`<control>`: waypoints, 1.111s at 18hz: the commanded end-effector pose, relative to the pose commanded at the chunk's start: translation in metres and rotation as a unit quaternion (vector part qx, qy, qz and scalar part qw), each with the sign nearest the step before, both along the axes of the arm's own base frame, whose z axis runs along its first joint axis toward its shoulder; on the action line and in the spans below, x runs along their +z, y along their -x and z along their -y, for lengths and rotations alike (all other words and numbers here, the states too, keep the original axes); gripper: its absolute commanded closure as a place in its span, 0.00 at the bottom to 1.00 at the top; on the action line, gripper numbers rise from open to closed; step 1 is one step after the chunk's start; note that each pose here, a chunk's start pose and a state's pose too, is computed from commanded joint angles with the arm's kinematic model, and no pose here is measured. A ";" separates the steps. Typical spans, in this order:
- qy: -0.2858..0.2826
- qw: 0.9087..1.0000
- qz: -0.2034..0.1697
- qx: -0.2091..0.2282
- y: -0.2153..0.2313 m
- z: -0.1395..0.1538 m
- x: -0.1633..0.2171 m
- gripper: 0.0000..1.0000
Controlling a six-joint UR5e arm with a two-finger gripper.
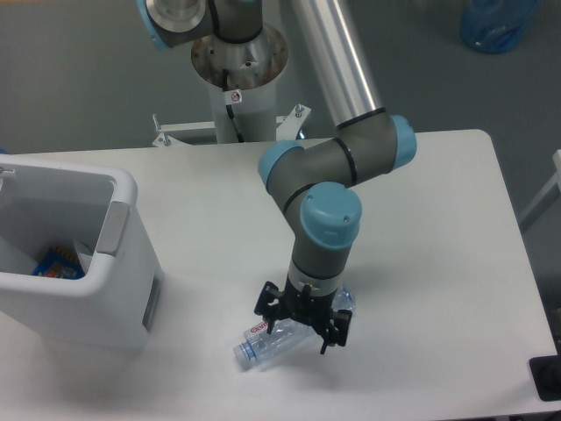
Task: Place the trash in the trash can
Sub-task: 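Move the gripper back over the clear water bottle and lower, then rotate the gripper to align with the bottle and close on it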
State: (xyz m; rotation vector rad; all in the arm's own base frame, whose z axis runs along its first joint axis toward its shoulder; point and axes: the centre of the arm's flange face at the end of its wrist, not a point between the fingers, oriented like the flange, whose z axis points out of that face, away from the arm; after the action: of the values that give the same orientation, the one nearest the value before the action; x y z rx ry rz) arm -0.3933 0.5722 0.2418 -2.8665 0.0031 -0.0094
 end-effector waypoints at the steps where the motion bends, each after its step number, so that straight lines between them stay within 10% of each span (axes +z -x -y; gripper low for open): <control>1: 0.005 1.000 0.002 0.000 -0.001 0.000 -0.001 0.00; 20: 0.083 0.994 -0.034 -0.064 -0.008 -0.011 -0.054 0.02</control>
State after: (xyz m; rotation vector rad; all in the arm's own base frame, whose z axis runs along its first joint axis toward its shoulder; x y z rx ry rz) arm -0.3854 0.5827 0.1882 -3.0268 0.2087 0.0652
